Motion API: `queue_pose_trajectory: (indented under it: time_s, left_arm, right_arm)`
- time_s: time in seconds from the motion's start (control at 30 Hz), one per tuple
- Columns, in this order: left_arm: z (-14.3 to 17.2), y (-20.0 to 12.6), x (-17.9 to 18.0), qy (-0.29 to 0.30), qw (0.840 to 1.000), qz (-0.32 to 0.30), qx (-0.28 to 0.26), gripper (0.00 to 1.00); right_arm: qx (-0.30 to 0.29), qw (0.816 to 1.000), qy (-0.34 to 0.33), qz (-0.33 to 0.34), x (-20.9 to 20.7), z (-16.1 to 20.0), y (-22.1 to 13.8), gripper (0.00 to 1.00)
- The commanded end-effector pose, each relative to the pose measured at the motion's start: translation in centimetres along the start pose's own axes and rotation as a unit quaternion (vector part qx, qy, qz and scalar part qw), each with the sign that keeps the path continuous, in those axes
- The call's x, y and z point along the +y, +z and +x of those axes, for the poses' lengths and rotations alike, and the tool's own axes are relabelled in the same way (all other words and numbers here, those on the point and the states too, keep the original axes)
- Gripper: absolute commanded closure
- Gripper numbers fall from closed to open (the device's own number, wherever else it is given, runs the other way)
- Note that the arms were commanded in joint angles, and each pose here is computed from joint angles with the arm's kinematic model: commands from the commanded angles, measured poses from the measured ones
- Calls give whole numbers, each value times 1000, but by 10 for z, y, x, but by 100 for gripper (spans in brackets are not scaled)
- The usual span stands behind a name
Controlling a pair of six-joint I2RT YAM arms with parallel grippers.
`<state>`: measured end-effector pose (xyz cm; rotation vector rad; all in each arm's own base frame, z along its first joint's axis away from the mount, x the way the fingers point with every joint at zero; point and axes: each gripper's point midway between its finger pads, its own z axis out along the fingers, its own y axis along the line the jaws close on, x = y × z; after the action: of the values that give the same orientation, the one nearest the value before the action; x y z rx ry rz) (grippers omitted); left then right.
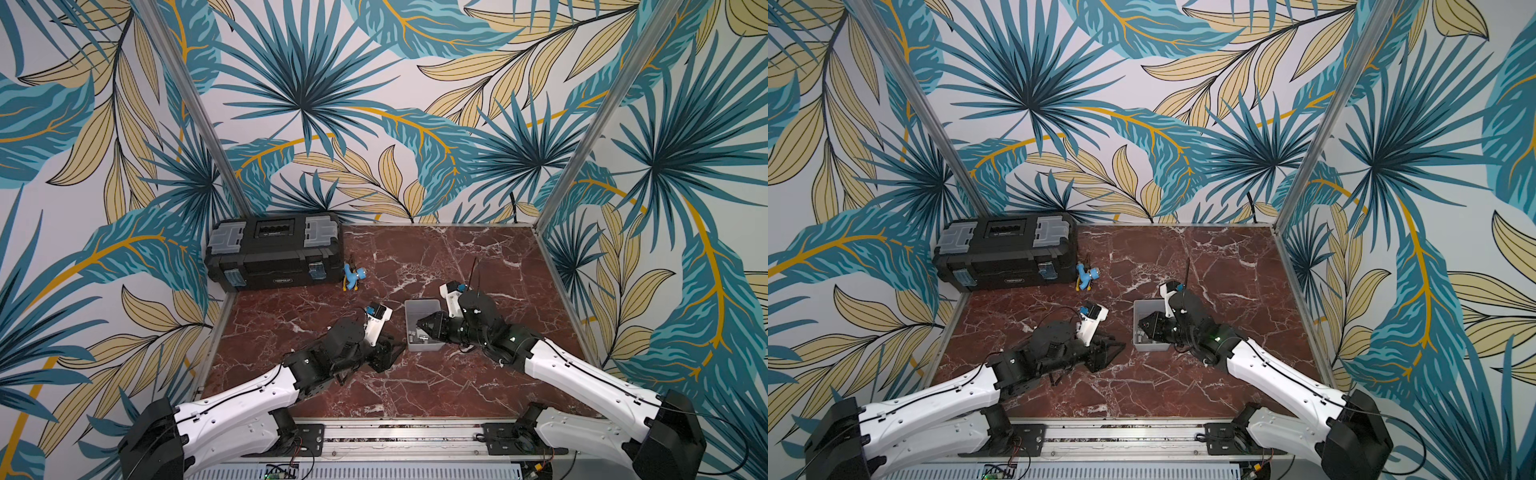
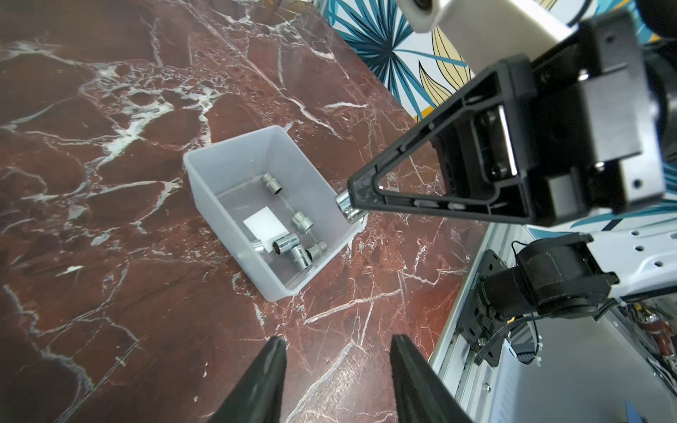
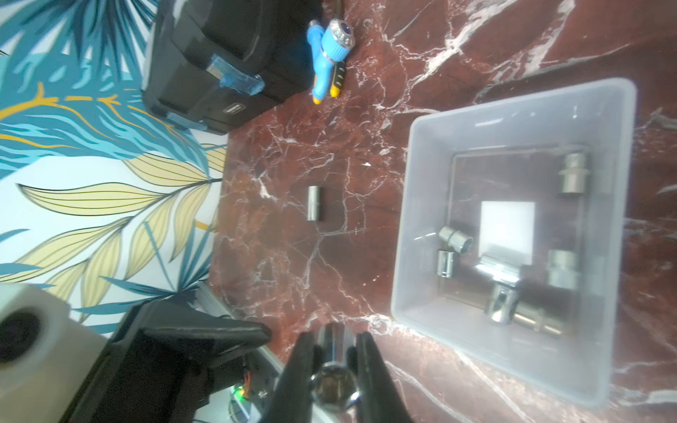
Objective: Put the socket on the desktop into the storage box
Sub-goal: Pick up the socket head at the center of the board, then place the socket head in the storage box.
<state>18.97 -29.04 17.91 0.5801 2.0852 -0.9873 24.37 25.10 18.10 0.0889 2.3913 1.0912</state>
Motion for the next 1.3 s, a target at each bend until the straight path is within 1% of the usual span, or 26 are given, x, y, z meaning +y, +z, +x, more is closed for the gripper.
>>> queue_pose_trajectory:
  time_s: [0.0, 0.13, 0.33, 0.5, 0.73, 0.9, 1.07, 1.27]
  left_arm:
    - [-30, 0, -24, 37, 998, 24, -34, 50]
    - [-32, 2, -31, 45, 998, 27, -36, 51]
    - [-31, 3, -35, 49, 998, 35, -37, 51]
    - [-30, 4, -35, 48, 998, 33, -34, 51]
    - [-27, 5, -27, 49, 998, 11, -33, 51]
    - [-27, 3, -11, 42, 998, -33, -34, 51]
    - [-22, -3, 7, 35, 996, -76, -36, 51]
    - [-24, -14, 25, 24, 991, -123, -53, 51]
  right_arm:
    - [30, 998, 27, -56, 11, 10, 0, 100]
    - [29, 996, 40, -68, 8, 10, -4, 100]
    - [39, 996, 49, -60, 1, 11, 0, 100]
    - [48, 997, 54, -34, -8, 12, 6, 100]
    - [40, 998, 52, 11, -17, 4, 7, 100]
    - [40, 997, 50, 44, -24, 1, 4, 100]
    - [29, 993, 39, 104, -39, -6, -2, 100]
    - [24, 988, 30, 152, -50, -12, -7, 100]
